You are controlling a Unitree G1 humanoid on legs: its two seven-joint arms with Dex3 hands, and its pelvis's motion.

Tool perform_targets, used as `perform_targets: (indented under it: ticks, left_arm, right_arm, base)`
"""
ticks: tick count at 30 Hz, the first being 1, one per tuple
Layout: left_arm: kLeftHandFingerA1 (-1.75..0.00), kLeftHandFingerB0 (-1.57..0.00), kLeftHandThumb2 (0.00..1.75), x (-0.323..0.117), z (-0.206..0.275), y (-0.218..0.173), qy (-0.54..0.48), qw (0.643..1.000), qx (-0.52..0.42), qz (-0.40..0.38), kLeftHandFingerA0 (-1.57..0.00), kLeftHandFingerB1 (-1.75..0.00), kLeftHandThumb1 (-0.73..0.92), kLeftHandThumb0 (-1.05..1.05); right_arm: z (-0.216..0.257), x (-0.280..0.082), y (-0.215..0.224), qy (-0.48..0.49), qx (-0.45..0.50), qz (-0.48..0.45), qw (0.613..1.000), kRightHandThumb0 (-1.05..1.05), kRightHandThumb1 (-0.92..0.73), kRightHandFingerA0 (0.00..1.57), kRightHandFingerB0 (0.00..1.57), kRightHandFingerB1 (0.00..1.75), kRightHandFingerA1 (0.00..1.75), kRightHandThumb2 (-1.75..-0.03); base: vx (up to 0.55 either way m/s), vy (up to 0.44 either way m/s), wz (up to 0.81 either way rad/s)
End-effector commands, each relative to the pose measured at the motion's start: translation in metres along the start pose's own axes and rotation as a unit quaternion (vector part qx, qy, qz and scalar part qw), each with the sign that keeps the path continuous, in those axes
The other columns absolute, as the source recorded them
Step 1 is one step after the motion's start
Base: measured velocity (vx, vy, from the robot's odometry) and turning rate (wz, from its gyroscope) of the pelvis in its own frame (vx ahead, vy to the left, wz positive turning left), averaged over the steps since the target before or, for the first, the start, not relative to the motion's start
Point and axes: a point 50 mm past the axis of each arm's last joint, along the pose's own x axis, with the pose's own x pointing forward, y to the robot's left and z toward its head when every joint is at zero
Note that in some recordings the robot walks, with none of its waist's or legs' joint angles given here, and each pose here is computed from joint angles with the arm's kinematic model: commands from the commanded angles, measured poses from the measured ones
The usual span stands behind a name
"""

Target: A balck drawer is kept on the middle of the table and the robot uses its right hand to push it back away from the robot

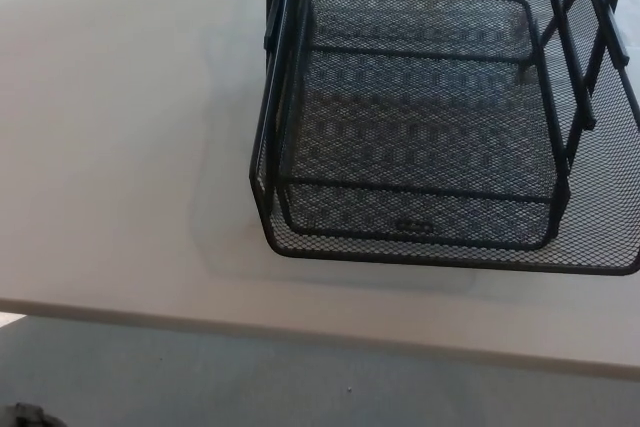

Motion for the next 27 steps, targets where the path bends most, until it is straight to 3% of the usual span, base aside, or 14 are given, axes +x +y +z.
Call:
perform_targets:
  ticks: [1,17,21,22,27]
  left_arm:
    - [-0.39,-0.34,0.63,-0.005,-0.005,0.004,-0.002,0.998,0.035,-0.044,-0.49,-0.34,0.71,-0.57]
    - [-0.39,-0.33,0.62,-0.004,-0.003,0.004,-0.007,0.998,0.035,-0.047,-0.49,-0.33,0.71,-0.56]
    - [-0.39,-0.33,0.62,-0.004,-0.003,0.005,-0.008,0.998,0.031,-0.047,-0.49,-0.33,0.71,-0.56]
    - [-0.39,-0.34,0.62,-0.005,-0.003,0.006,-0.012,0.998,0.032,-0.048,-0.48,-0.34,0.71,-0.55]
    - [-0.39,-0.35,0.62,-0.006,-0.004,0.007,-0.011,0.998,0.035,-0.049,-0.5,-0.33,0.74,-0.54]
  right_arm:
    - [-0.012,-0.003,-0.004,0.03,-0.027,0.039,0.998,-0.49,-0.73,0.49,0.38,0.35,0.42,-0.62]
    - [-0.013,-0.004,-0.004,0.023,-0.026,0.029,0.999,-0.49,-0.72,0.5,0.42,0.36,0.42,-0.62]
    - [-0.009,-0.012,-0.004,-0.038,-0.048,-0.004,0.998,-0.52,-0.76,0.56,0.44,0.37,0.45,-0.63]
    - [-0.006,-0.025,-0.001,-0.088,-0.053,-0.007,0.995,-0.52,-0.77,0.5,0.36,0.35,0.42,-0.63]
    - [0.0,-0.061,0.01,-0.172,-0.059,0.009,0.983,-0.54,-0.74,0.47,0.36,0.34,0.4,-0.63]
  base:
    - [0.09,-0.015,0.01]
    - [0.05,-0.011,0.01]
    - [0.0,0.0,0.0]
    - [0.0,0.0,0.0]
    - [0.0,0.0,0.0]
